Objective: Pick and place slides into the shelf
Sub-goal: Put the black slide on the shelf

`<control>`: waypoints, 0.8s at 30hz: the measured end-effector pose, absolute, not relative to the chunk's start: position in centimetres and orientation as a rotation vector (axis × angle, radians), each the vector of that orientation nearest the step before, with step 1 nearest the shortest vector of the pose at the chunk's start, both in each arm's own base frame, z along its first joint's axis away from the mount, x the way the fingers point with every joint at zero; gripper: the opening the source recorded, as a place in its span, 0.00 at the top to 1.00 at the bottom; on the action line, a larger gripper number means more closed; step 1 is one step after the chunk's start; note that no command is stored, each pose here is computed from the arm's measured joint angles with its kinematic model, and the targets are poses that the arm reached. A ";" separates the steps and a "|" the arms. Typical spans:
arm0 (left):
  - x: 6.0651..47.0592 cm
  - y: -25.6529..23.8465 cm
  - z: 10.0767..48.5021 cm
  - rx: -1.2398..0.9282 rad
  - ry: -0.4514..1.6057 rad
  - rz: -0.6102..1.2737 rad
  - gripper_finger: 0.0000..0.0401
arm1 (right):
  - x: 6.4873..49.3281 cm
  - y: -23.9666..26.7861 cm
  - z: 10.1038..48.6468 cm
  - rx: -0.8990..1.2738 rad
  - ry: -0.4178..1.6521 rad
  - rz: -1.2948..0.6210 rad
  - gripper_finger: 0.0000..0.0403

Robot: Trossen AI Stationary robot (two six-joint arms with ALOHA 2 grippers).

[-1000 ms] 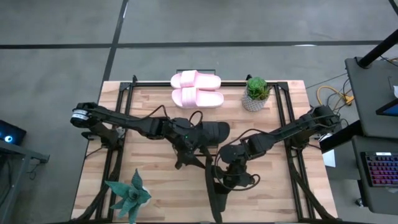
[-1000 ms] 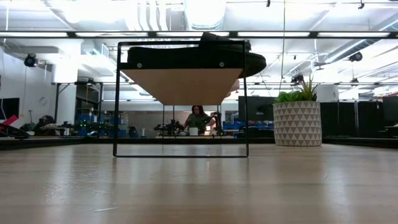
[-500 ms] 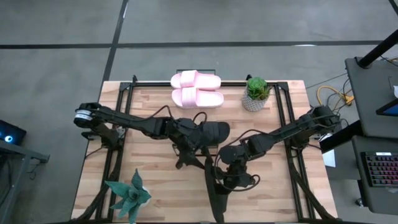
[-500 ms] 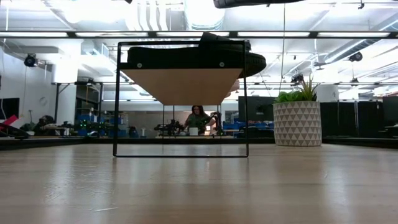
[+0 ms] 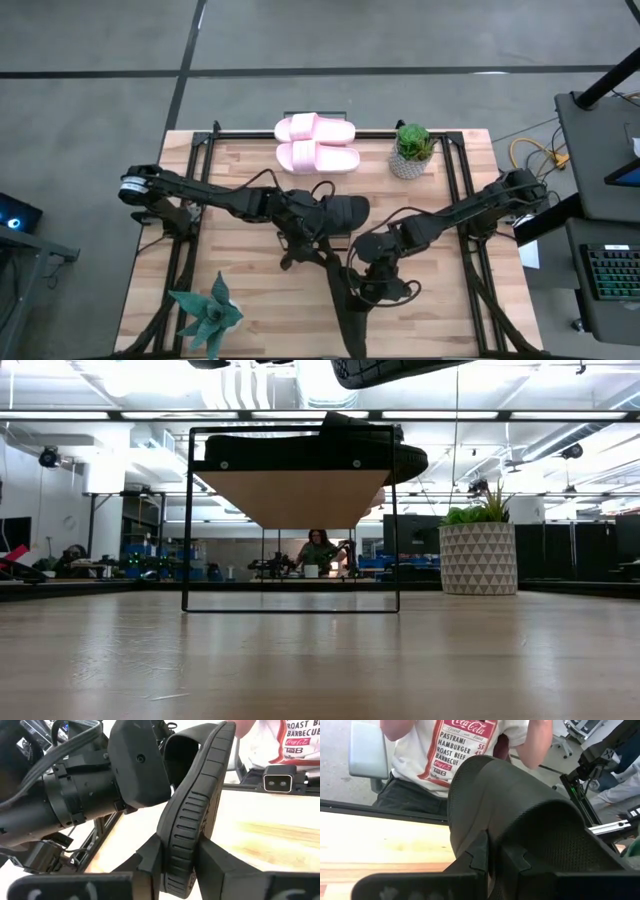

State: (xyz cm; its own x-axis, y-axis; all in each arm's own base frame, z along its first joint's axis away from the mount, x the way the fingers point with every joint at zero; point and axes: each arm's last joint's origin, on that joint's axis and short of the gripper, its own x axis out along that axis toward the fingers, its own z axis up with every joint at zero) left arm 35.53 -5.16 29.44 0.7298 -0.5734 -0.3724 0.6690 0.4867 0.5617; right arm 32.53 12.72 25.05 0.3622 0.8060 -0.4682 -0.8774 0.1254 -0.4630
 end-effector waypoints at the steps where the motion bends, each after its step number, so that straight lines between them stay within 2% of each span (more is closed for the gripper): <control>1: 35.5 -5.1 29.5 0.746 0.143 -0.758 0.83 | 32.5 12.7 25.2 -0.764 0.117 1.221 0.97; 14: 33.7 -4.9 30.8 0.743 0.212 -0.725 0.84 | 31.3 12.0 28.0 -0.658 0.199 1.063 0.94; 24: 31.6 -4.7 32.3 0.745 0.209 -0.720 0.86 | 31.3 11.7 28.4 -0.678 0.242 0.955 0.67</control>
State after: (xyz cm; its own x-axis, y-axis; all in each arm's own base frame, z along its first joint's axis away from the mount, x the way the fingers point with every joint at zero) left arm 31.62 -4.69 32.31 0.7440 -0.5229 -0.4161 0.6643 0.5113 0.5452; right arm 31.33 11.66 28.35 0.5694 0.6704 -0.4758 -0.8161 0.3916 -0.4250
